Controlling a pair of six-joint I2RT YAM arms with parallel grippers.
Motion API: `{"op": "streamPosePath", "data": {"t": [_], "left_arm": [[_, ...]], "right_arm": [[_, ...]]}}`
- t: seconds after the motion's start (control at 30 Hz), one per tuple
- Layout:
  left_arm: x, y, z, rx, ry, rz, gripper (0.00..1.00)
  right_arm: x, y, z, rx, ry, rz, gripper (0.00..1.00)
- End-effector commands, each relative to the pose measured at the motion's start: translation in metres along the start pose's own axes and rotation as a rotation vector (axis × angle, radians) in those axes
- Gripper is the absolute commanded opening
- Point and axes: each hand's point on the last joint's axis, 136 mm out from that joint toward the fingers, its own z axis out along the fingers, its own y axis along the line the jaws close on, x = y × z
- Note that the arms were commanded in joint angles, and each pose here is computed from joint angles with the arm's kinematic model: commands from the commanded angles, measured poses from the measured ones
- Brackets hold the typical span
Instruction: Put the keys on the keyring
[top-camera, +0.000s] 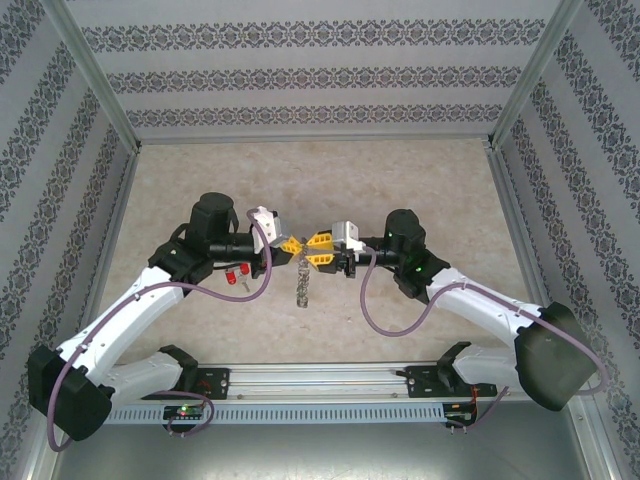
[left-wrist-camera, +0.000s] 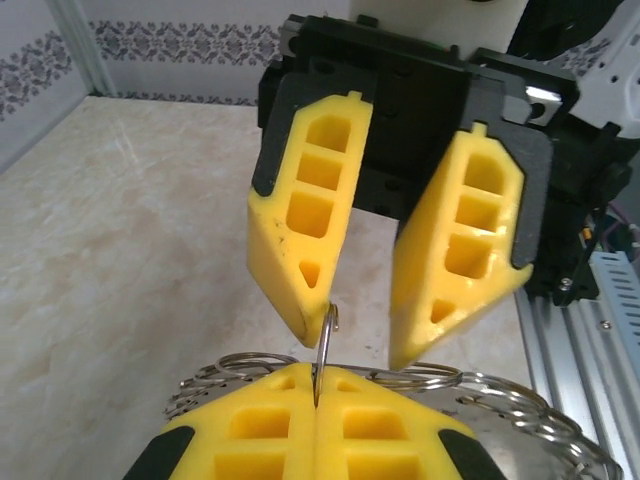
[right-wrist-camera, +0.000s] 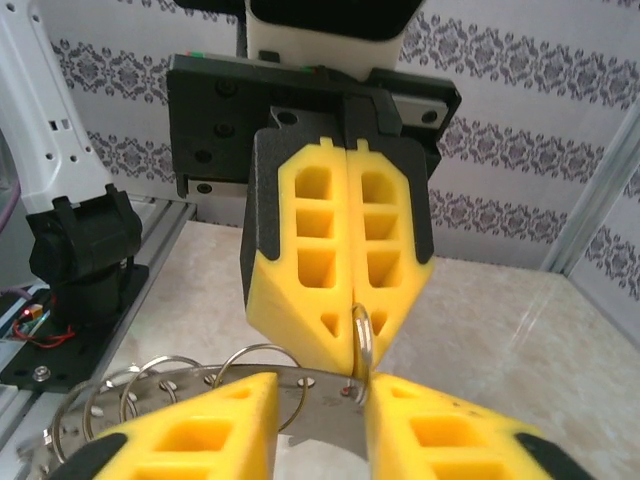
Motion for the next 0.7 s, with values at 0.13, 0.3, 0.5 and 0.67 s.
{"op": "streamPosePath", "data": {"t": [0.13,0.3,0.5,0.67], "left_arm": [[0.004,0.030,-0.018,-0.216,0.086,0.101,0.00],[0.012,0.048,-0.038,-0.375,0.165,0.151,0.00],[0.026,0.066,-0.062,-0.557,0.242,0.206,0.00],[0.034,0.074,-0.074,-0.635,0.276,0.215,0.00]], "right_arm": [[0.014,-0.010,-0.002,0.054,0.048,0.002,0.39],[0.021,-0.019,0.000,0.098,0.074,0.051,0.44],[0.027,-0.011,0.011,0.063,0.079,0.080,0.44],[0.036,-0.006,0.018,0.065,0.101,0.097,0.44]]}}
